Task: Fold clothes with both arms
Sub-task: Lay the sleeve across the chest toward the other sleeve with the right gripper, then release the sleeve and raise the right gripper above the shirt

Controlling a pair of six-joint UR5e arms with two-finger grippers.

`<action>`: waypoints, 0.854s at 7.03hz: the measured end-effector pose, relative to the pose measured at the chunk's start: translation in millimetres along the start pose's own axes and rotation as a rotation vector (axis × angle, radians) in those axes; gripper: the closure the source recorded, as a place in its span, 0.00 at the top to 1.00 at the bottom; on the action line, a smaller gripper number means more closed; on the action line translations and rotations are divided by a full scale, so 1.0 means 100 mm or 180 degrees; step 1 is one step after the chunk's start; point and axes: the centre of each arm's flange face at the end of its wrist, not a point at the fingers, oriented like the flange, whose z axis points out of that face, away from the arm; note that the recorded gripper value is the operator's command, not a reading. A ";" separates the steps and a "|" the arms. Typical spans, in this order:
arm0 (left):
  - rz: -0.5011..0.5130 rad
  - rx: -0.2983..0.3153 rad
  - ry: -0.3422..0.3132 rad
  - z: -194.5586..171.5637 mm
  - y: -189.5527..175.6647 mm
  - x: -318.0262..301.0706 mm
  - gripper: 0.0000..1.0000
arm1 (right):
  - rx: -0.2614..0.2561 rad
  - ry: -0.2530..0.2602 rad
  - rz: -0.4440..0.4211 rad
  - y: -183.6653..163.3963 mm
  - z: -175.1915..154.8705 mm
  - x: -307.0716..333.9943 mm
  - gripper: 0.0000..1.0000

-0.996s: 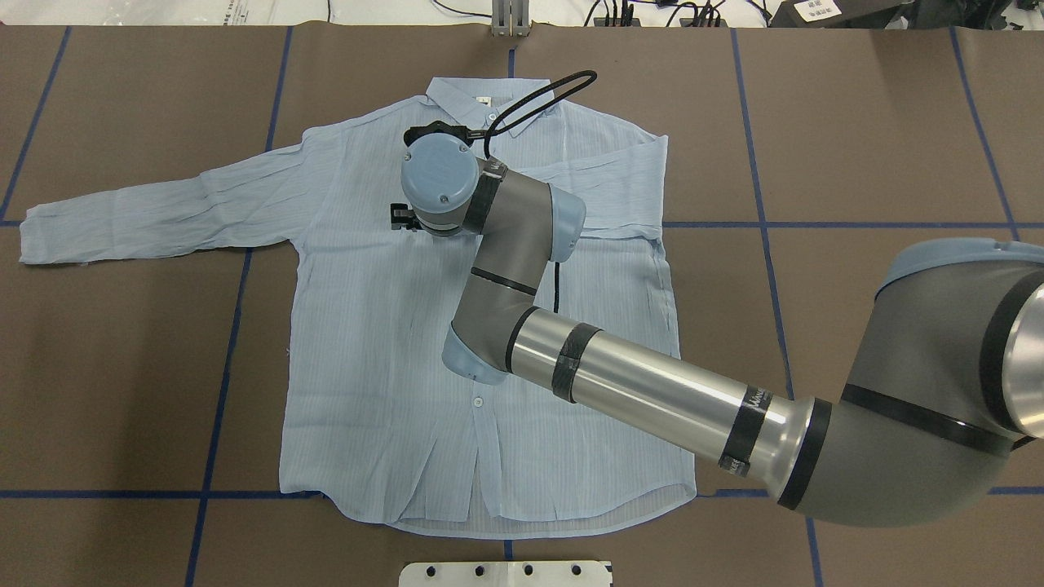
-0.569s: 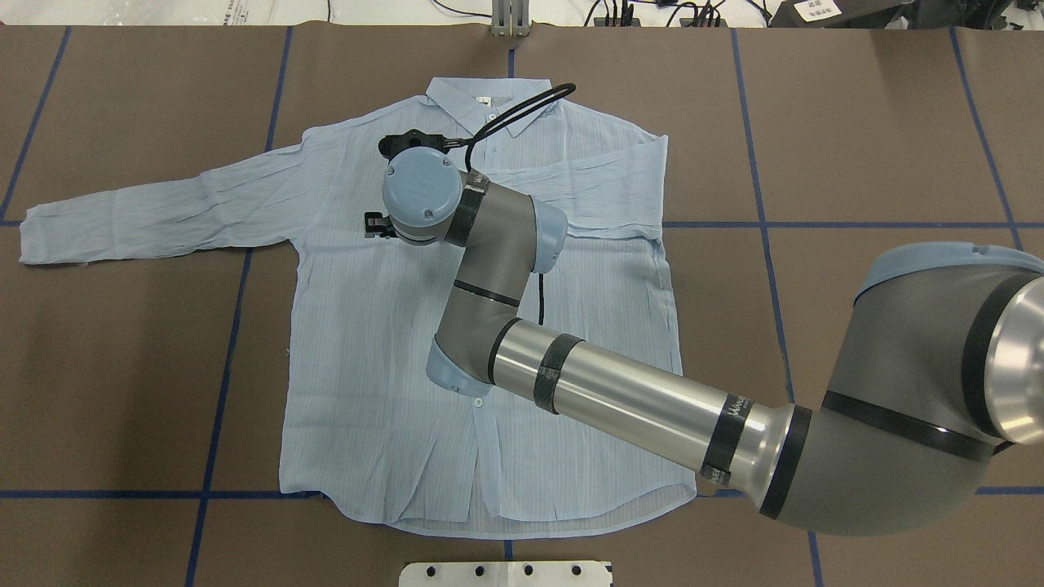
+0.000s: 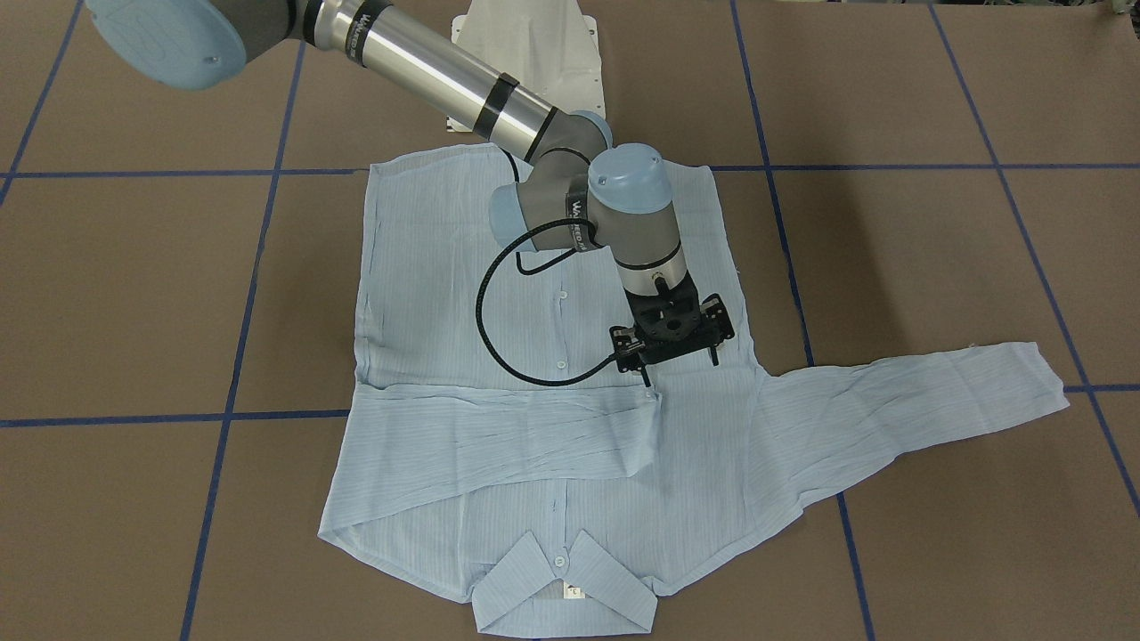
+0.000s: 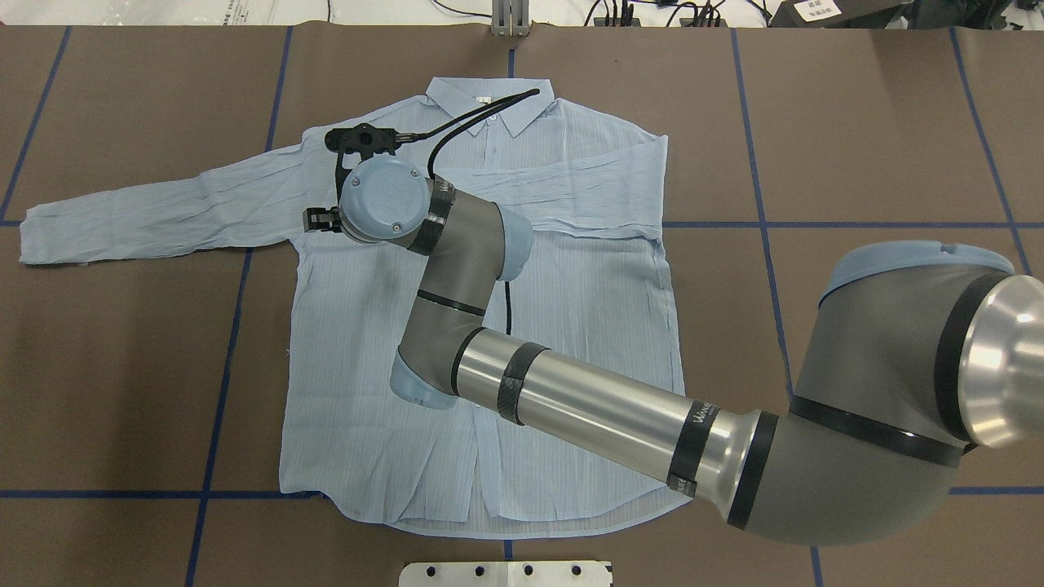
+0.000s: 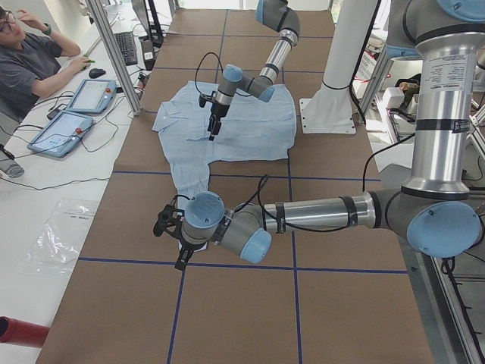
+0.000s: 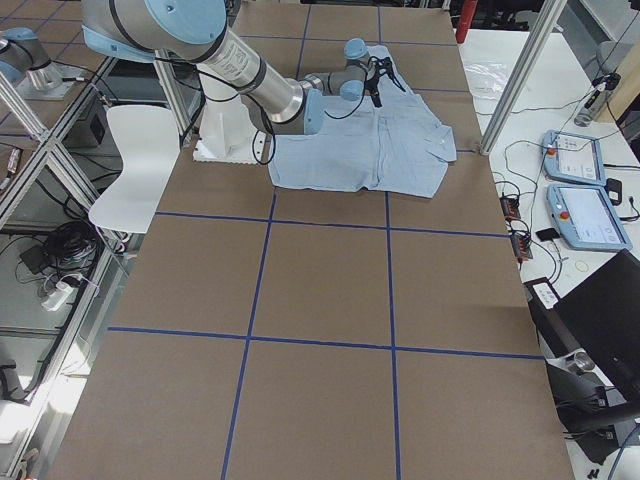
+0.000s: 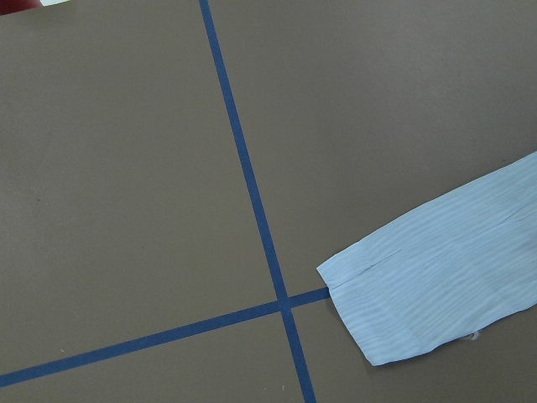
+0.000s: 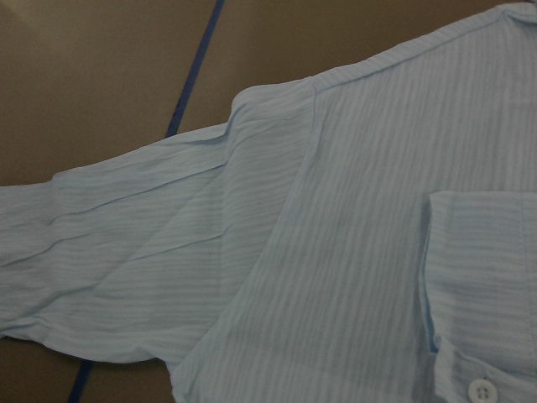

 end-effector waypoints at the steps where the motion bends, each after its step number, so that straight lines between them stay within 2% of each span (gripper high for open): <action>1: -0.0009 0.0011 0.0000 0.01 0.00 -0.01 0.99 | 0.0006 -0.0026 -0.0002 0.00 -0.03 -0.09 0.99; 2: -0.0058 0.0026 -0.0013 0.00 -0.02 0.00 0.99 | -0.0030 0.0058 0.0011 -0.02 -0.08 -0.16 0.99; 3: -0.0174 0.0066 -0.0087 -0.01 -0.05 0.00 0.99 | -0.0105 0.0229 0.0036 -0.08 -0.24 -0.28 0.99; 6: -0.0634 0.0346 -0.0301 0.28 0.01 0.28 0.97 | -0.0490 0.0862 0.0172 -0.50 -0.96 -0.34 1.00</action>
